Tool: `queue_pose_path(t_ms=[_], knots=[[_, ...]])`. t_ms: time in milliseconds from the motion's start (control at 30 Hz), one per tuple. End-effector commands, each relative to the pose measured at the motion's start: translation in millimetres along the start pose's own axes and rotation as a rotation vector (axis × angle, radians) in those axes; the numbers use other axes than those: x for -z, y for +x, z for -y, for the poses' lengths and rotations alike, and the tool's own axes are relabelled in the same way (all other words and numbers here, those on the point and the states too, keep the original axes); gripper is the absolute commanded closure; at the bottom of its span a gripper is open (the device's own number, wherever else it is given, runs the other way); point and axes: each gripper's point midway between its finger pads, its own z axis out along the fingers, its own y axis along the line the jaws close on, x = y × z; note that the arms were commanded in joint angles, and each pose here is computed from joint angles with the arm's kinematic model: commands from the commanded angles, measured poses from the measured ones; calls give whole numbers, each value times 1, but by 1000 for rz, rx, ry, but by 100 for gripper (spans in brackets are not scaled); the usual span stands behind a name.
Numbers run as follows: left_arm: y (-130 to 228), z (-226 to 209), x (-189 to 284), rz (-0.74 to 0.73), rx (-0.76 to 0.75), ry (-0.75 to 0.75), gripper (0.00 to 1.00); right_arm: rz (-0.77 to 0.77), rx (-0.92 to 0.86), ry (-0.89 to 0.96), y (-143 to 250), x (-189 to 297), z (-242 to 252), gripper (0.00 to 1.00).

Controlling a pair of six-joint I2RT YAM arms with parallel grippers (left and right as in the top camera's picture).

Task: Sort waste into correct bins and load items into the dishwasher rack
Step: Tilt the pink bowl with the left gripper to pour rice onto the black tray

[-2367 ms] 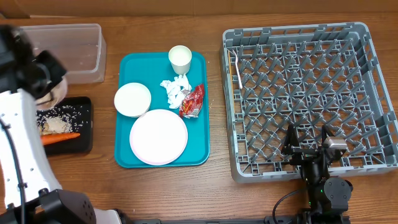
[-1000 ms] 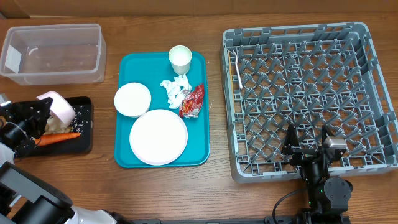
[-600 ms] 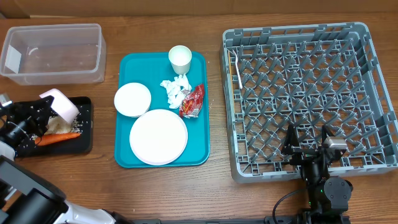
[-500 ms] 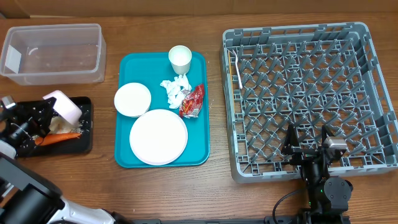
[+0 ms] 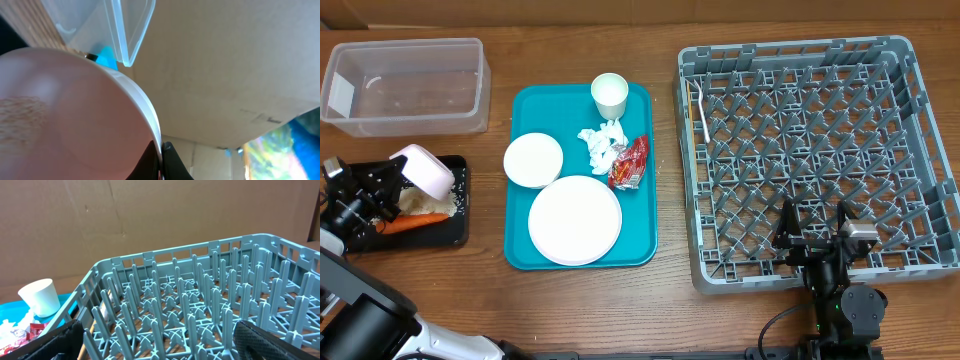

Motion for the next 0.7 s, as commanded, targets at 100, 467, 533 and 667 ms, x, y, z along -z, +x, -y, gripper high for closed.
queue_pose_path(t_ms=[100, 467, 533, 667], knots=[[9, 11, 1, -64, 110, 73, 96, 5, -5, 15, 2, 0, 3, 0], [9, 19, 2, -82, 56, 101, 96, 5, -5, 15, 2, 0, 3, 0], [14, 23, 0, -107, 47, 118, 96, 5, -5, 15, 2, 0, 3, 0], [26, 36, -11, -141, -47, 117, 96, 5, -5, 15, 2, 0, 3, 0]])
